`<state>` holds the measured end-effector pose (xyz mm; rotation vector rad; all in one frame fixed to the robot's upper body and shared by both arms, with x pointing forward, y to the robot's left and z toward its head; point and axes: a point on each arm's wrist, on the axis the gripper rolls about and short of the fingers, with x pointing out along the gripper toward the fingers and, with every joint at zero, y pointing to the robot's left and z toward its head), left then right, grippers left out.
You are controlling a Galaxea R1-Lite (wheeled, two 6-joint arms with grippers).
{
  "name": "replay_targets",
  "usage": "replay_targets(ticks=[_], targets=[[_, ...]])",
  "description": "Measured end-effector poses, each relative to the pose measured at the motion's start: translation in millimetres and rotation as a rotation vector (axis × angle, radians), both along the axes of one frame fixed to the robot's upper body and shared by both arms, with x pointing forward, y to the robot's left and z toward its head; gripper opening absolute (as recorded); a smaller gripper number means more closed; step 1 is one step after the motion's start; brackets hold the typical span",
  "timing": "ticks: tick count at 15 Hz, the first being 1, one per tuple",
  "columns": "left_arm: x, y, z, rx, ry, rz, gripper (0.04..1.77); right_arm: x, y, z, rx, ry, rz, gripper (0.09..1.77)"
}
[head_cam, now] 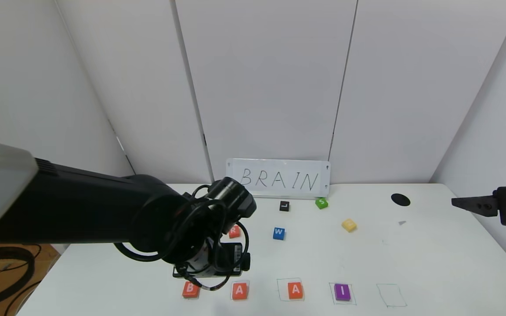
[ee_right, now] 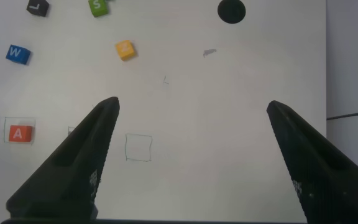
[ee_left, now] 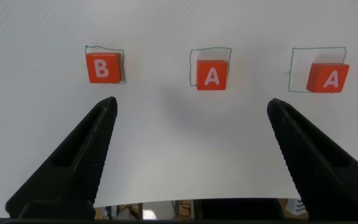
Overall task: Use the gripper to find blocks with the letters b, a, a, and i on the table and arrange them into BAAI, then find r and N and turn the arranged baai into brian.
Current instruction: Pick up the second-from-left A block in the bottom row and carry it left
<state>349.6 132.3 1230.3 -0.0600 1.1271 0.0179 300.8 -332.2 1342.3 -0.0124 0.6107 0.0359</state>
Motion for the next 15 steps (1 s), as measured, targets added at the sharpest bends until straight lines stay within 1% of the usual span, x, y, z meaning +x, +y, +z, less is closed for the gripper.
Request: replay_targets(ticks=[1, 3, 8, 10, 12, 15], targets=[[2, -7, -8, -0.006, -0.014, 0.02, 1.72, 0, 1, 0, 0.001, 0.0, 0.004, 1.71], [5, -16, -23, -0.014, -0.036, 0.024, 1.72, -2, 3, 0, 0.007, 0.002, 0.02, 1.71], [6, -22, -52, 0.024, 0.028, 0.013, 1.72, -5, 5, 1, 0.007, -0.002, 0.031, 1.71], [7, -24, -60, 0.034, 0.044, 0.014, 1.72, -6, 6, 1, 0.009, -0.002, 0.034, 1.71], [8, -25, -66, 0.037, 0.052, 0.029, 1.72, -5, 5, 1, 0.009, -0.002, 0.033, 1.71], [8, -26, -72, 0.046, 0.069, 0.028, 1.72, -5, 6, 1, 0.01, -0.001, 0.035, 1.71]])
